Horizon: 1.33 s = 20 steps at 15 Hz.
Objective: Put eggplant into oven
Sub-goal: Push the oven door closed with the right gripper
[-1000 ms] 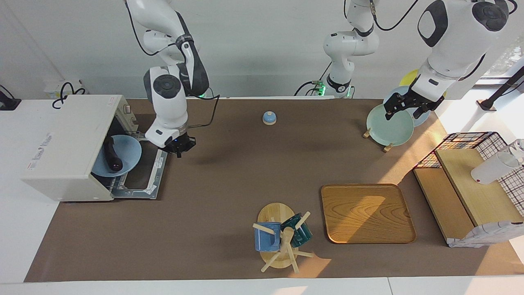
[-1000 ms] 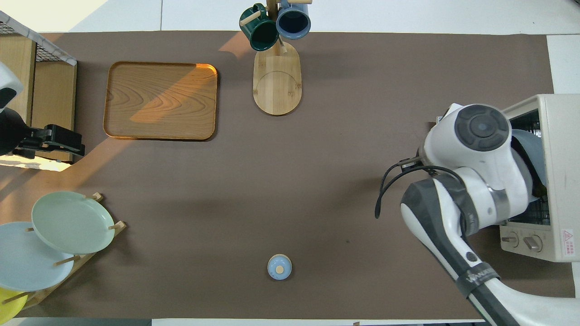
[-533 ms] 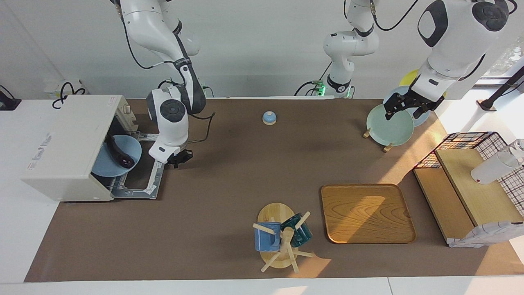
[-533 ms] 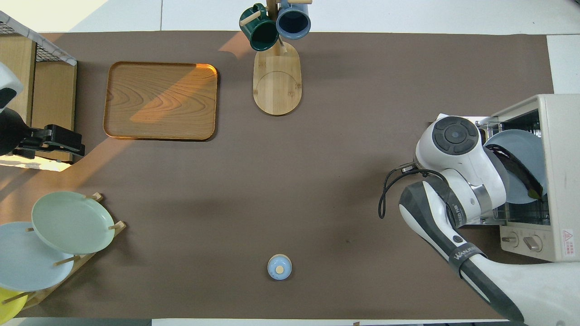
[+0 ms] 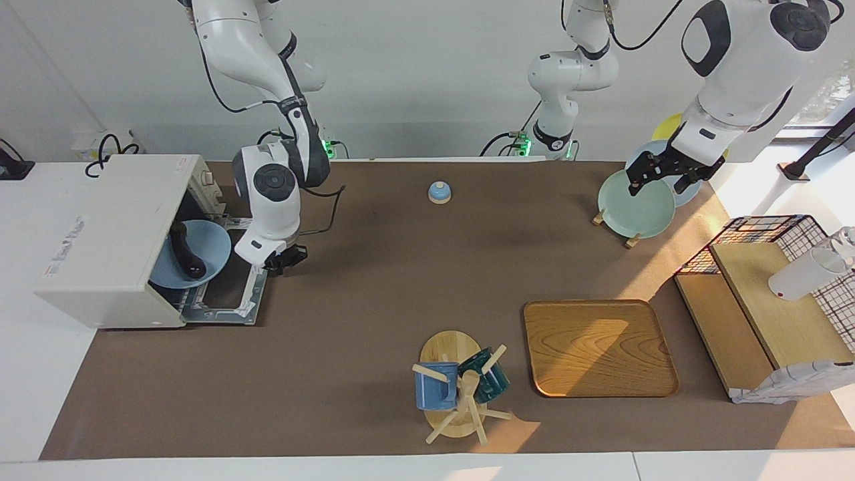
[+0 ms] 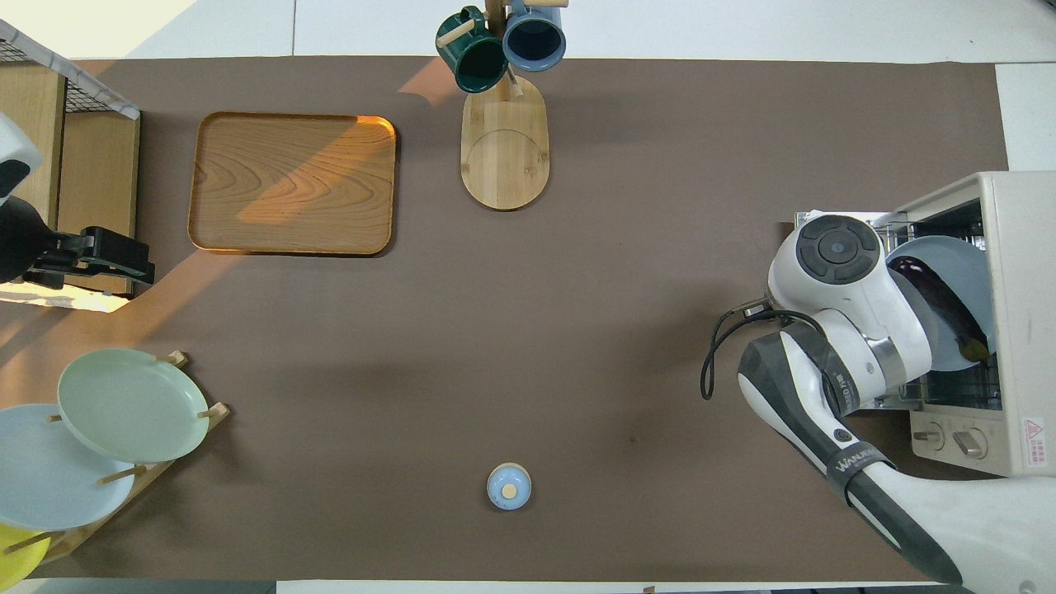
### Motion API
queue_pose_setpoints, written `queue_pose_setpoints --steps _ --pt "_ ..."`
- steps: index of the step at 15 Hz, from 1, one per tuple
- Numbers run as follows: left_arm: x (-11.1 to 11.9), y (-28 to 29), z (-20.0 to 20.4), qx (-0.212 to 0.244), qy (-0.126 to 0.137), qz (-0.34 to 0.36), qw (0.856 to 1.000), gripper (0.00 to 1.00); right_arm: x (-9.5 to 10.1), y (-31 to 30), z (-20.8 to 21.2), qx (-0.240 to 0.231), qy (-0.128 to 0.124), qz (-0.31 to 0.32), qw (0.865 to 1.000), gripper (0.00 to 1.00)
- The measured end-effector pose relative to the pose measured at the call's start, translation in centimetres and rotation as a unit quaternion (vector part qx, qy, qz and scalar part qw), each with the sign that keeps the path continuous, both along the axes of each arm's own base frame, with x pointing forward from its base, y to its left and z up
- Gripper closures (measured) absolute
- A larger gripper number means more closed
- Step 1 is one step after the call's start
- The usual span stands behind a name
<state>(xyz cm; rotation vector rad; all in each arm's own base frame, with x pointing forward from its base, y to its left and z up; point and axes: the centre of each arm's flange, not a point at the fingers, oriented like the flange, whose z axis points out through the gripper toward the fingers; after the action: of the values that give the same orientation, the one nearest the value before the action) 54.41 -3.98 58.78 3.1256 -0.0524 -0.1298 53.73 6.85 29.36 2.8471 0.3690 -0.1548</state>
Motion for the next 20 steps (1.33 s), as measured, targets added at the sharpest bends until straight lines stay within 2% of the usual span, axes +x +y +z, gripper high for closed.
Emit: queue_pose_setpoints --steps 6,11,14,16,20 --pt "0.0 0.0 0.0 0.0 0.0 0.0 1.0 0.0 -0.1 -0.2 -0.2 -0.03 0.0 0.044 0.999 0.99" --pt "0.0 0.0 0.0 0.0 0.0 0.0 1.0 0.0 0.2 0.6 1.0 -0.054 0.026 0.078 0.995 0.99" --pt "0.0 0.0 0.0 0.0 0.0 0.0 1.0 0.0 1.3 0.5 4.6 -0.076 0.053 0.089 0.992 0.99" --pt "0.0 0.0 0.0 0.0 0.0 0.0 1.0 0.0 1.8 -0.7 7.4 -0.074 0.059 0.083 0.992 0.99" --pt "0.0 0.0 0.0 0.0 0.0 0.0 1.0 0.0 1.5 -4.9 12.7 -0.073 0.057 0.081 0.992 0.99"
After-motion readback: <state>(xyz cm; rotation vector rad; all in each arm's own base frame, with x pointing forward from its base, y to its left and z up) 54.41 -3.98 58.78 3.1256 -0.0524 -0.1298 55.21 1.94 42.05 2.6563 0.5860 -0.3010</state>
